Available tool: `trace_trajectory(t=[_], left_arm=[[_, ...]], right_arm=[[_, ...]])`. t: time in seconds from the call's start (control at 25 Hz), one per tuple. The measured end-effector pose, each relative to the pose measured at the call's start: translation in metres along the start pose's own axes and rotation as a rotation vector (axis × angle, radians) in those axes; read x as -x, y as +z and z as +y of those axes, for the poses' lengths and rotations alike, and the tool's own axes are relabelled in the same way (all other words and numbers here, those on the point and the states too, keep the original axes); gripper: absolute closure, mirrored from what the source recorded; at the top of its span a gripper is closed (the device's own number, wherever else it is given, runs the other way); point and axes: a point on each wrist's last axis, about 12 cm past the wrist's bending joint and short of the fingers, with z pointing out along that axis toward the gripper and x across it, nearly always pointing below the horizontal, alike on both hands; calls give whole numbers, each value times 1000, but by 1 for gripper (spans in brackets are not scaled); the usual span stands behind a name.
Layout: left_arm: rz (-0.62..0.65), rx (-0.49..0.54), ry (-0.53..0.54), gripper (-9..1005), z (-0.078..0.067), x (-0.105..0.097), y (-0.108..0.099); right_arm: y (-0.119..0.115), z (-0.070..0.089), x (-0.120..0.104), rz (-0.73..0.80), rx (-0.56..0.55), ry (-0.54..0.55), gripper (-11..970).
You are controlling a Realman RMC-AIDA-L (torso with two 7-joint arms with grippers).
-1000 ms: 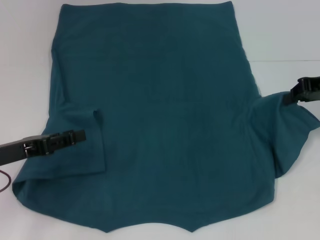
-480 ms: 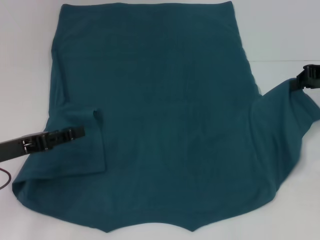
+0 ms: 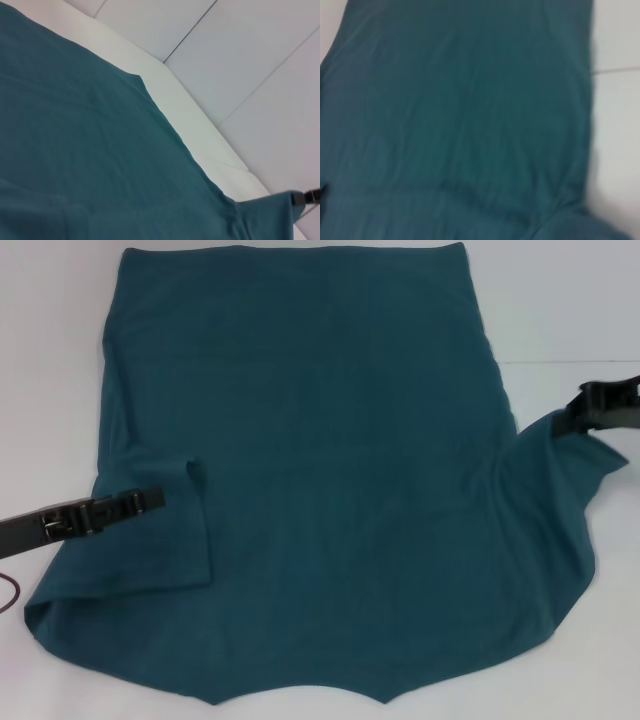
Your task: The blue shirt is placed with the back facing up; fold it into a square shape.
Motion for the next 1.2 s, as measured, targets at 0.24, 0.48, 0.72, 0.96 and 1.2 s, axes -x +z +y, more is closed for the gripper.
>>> trace_trajectory(t=[0.24,0.48,0.72,0.96,1.2], left_arm=[[-5,14,-1,486,2,0,0],[-6,16,-1,487,2,1,0],[-13,25,-3,487,3,1,1],[-21,22,-3,487,2,1,1],[-23,25,-2,487,3,2,1]], right_arm=[[24,20,-11,71,51,-19,937],[38,38,-13,79,86,-18,920],[43,43,-11,45,110,40,886],[46,42,-12,38,106,69,852],[49,41,-15,48,110,73,818]])
